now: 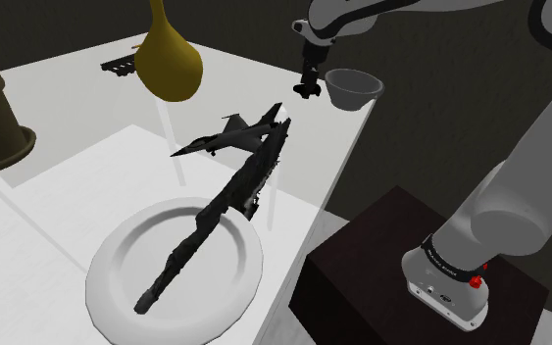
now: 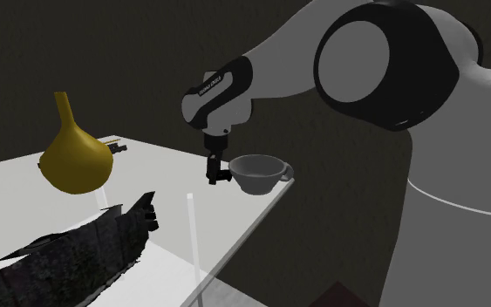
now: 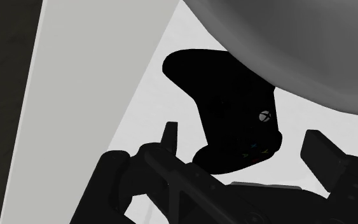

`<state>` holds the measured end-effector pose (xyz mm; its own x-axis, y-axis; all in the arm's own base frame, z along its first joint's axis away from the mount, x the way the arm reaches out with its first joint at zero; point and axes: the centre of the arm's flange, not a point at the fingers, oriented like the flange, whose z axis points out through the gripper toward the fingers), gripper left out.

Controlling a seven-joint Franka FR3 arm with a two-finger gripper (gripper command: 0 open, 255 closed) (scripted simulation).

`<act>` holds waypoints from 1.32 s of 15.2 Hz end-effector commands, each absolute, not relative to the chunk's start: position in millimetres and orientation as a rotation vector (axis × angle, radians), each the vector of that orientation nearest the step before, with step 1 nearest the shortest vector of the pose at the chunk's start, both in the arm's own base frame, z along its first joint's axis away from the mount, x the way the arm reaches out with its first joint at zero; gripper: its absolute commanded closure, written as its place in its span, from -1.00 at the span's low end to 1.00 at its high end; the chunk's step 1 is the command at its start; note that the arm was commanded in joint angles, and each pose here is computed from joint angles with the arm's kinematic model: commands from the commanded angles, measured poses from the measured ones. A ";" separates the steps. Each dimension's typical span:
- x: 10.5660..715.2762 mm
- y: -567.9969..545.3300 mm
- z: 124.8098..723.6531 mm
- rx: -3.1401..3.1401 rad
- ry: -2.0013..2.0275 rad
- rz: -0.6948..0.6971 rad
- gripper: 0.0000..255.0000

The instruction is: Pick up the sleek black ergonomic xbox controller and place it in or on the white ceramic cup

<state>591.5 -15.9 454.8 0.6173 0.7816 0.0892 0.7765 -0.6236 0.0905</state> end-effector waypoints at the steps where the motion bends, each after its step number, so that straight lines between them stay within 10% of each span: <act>1: 591.5 -15.9 454.8 2.786 1.343 0.186 1.00; 20: 591.5 -15.9 507.6 2.786 1.343 0.186 1.00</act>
